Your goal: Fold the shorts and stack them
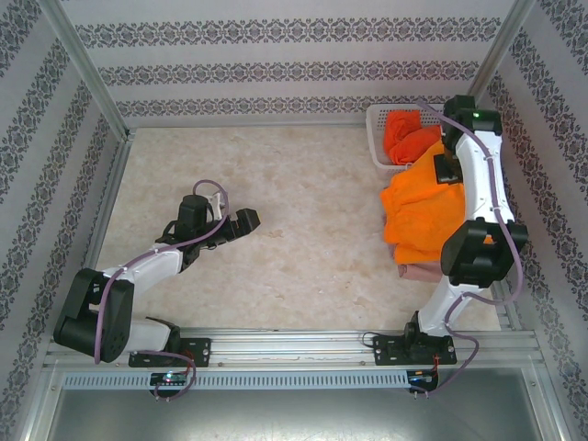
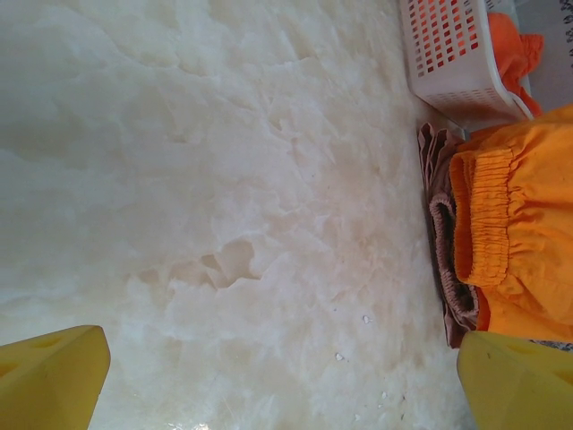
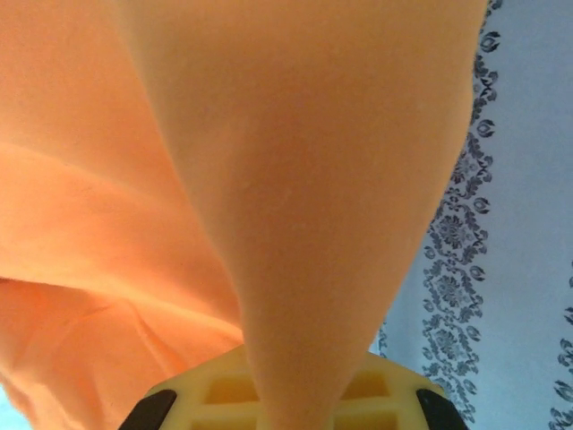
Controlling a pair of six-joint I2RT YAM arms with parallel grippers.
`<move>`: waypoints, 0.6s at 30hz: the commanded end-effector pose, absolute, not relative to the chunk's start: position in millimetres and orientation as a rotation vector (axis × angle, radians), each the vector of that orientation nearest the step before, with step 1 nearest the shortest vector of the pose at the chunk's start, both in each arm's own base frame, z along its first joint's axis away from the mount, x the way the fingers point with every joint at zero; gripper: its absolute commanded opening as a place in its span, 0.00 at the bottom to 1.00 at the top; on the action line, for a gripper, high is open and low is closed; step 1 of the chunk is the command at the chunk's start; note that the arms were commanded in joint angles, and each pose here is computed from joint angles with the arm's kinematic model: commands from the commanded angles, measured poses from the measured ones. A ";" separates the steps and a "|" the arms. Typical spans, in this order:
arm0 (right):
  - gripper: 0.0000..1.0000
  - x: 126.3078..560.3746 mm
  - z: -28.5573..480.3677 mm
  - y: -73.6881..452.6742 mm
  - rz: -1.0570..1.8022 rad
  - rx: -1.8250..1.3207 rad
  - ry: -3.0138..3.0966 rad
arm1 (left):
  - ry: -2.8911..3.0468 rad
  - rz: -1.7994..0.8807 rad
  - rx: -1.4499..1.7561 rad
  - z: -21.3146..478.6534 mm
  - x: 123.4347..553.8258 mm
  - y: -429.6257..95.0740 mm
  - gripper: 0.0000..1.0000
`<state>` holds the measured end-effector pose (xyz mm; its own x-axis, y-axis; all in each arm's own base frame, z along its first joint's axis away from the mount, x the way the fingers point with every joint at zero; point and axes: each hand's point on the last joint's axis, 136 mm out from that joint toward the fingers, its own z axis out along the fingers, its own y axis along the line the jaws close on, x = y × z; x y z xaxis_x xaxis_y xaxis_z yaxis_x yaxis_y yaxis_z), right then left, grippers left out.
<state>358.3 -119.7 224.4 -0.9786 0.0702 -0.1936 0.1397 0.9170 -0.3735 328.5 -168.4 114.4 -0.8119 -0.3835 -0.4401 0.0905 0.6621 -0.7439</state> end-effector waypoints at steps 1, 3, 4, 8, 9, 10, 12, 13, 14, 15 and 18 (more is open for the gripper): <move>0.03 361.6 215.2 -146.3 -0.729 0.175 2.881 | 2.283 -1.063 -0.205 116.4 328.3 -165.6 1.00; 0.05 359.8 207.9 -157.5 -0.768 0.206 2.889 | 2.283 -1.061 -0.206 116.3 328.6 -165.3 1.00; 0.08 357.5 202.6 -163.9 -0.790 0.228 2.901 | 2.284 -1.061 -0.205 116.4 328.6 -165.5 1.00; 0.36 346.6 199.2 -191.8 -0.870 0.405 2.914 | 2.282 -1.058 -0.206 117.3 327.2 -164.7 1.00; 0.50 344.2 202.2 -194.1 -0.846 0.462 2.907 | 2.279 -1.054 -0.208 118.5 327.0 -163.9 1.00; 0.78 343.6 206.1 -194.2 -0.787 0.534 2.889 | 2.276 -1.048 -0.207 119.6 326.2 -163.0 1.00; 0.98 345.5 215.5 -187.8 -0.643 0.623 2.833 | 2.269 -1.033 -0.211 122.2 325.7 -160.6 1.00; 0.98 350.4 220.3 -177.4 -0.509 0.652 2.796 | 2.263 -1.026 -0.212 124.0 325.7 -159.5 1.00; 0.98 358.3 223.8 -162.5 -0.335 0.663 2.758 | 2.263 -1.021 -0.214 124.0 325.4 -158.8 1.00; 0.98 366.7 231.3 -146.3 -0.173 0.657 2.706 | 2.258 -1.017 -0.214 125.4 326.0 -158.4 1.00; 0.98 398.2 256.0 -84.6 0.319 0.563 2.518 | 2.248 -1.016 -0.225 125.8 327.3 -157.4 1.00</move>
<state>366.8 -153.0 214.8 -0.8499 0.3980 -0.3453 0.4457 0.8925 -0.0684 328.9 -165.1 131.6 -0.7813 -0.3959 -0.4825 0.1190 0.6644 -0.7379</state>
